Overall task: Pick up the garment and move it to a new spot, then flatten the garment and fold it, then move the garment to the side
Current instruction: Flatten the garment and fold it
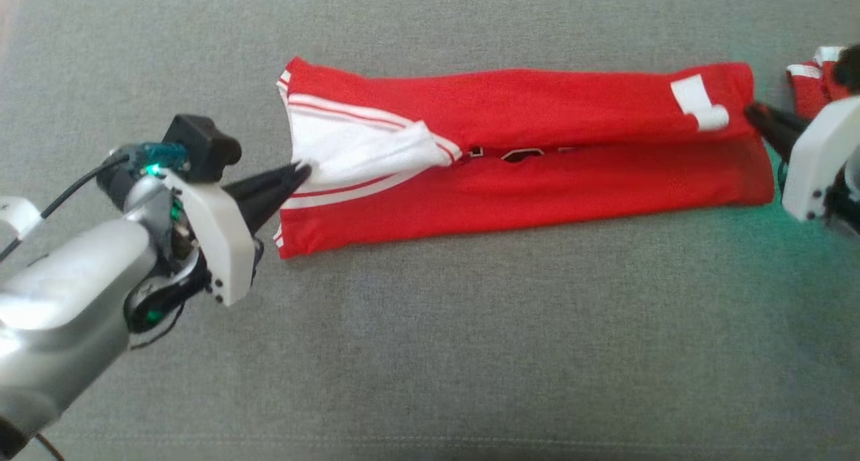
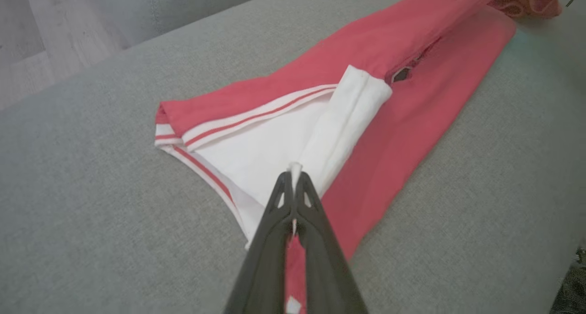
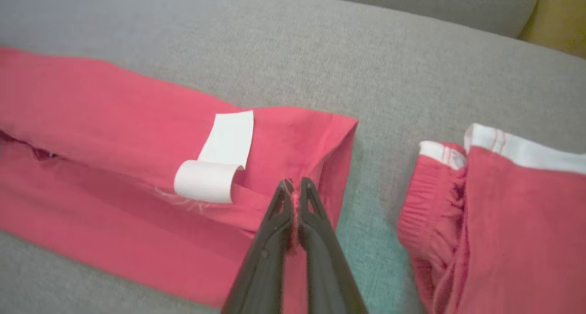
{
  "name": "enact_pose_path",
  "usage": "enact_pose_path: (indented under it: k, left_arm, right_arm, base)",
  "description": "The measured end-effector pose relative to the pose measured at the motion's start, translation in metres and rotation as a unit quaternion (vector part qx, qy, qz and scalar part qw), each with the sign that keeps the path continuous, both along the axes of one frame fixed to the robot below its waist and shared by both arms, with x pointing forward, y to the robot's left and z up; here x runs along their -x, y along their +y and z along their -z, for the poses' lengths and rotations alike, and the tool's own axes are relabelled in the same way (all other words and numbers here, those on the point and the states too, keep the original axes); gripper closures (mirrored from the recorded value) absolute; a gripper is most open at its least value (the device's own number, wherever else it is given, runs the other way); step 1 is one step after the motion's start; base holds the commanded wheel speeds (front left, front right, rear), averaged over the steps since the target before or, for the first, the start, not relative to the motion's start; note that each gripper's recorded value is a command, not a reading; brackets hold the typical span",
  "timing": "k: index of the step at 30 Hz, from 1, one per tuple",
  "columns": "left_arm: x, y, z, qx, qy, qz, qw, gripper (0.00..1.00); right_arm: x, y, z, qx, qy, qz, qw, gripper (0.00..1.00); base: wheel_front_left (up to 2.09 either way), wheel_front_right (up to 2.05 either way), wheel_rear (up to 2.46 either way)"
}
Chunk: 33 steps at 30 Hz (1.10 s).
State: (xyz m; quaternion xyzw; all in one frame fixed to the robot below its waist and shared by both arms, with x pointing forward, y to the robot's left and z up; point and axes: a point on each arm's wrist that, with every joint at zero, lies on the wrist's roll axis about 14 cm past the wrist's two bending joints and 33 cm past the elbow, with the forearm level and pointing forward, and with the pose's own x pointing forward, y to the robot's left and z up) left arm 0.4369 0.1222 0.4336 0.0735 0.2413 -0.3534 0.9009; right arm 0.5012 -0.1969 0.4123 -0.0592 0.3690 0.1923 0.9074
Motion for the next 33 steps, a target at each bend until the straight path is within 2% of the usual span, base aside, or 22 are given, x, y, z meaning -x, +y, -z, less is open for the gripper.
enact_pose_path:
  k: [9, 14, 15, 16, 17, 21, 24, 29, 33]
  left_arm:
    - [0.019, -0.001, 0.005, -0.007, 0.050, 0.011, 0.999, 1.00]
    - [0.024, -0.004, 0.007, -0.009, 0.061, 0.018, 0.998, 1.00]
    - [0.025, -0.005, 0.009, -0.011, 0.063, 0.019, 0.998, 0.95]
    - [0.025, -0.004, 0.011, -0.011, 0.064, 0.018, 0.998, 0.24]
    - [0.025, -0.004, 0.011, -0.011, 0.064, 0.018, 0.998, 0.00]
    - [0.028, -0.002, 0.014, -0.010, 0.063, 0.012, 0.998, 0.00]
    - [0.020, 0.003, 0.006, 0.000, 0.034, -0.010, 0.999, 0.00]
    - [-0.010, 0.012, -0.035, 0.044, -0.067, -0.084, 0.993, 0.00]
    - [-0.024, 0.016, -0.070, 0.100, -0.129, -0.152, 0.975, 0.00]
  right_arm:
    - [0.028, -0.004, 0.013, 0.011, 0.065, -0.007, 0.998, 1.00]
    - [0.037, -0.009, 0.015, 0.027, 0.080, -0.014, 0.996, 1.00]
    - [0.039, -0.013, 0.017, 0.033, 0.086, -0.011, 0.996, 1.00]
    - [0.040, -0.016, 0.017, 0.035, 0.089, -0.008, 0.995, 0.05]
    - [0.040, -0.016, 0.017, 0.035, 0.089, -0.008, 0.995, 0.00]
    - [0.050, -0.029, 0.023, 0.047, 0.111, 0.009, 0.993, 0.00]
    - [0.046, -0.033, 0.013, 0.037, 0.094, 0.024, 0.995, 0.00]
    - [0.022, -0.019, -0.027, -0.026, 0.002, 0.046, 0.999, 0.00]
    - [0.002, 0.004, -0.073, -0.104, -0.103, 0.059, 0.987, 0.00]
  base:
    - [0.00, 0.00, 0.00]
    - [0.00, 0.00, 0.00]
    - [0.00, 0.00, 0.00]
    - [0.00, 0.00, 0.00]
    - [0.00, 0.00, 0.00]
    - [0.00, 0.00, 0.00]
    - [0.00, 0.00, 0.00]
    - [0.00, 0.00, 0.00]
    - [0.00, 0.00, 0.00]
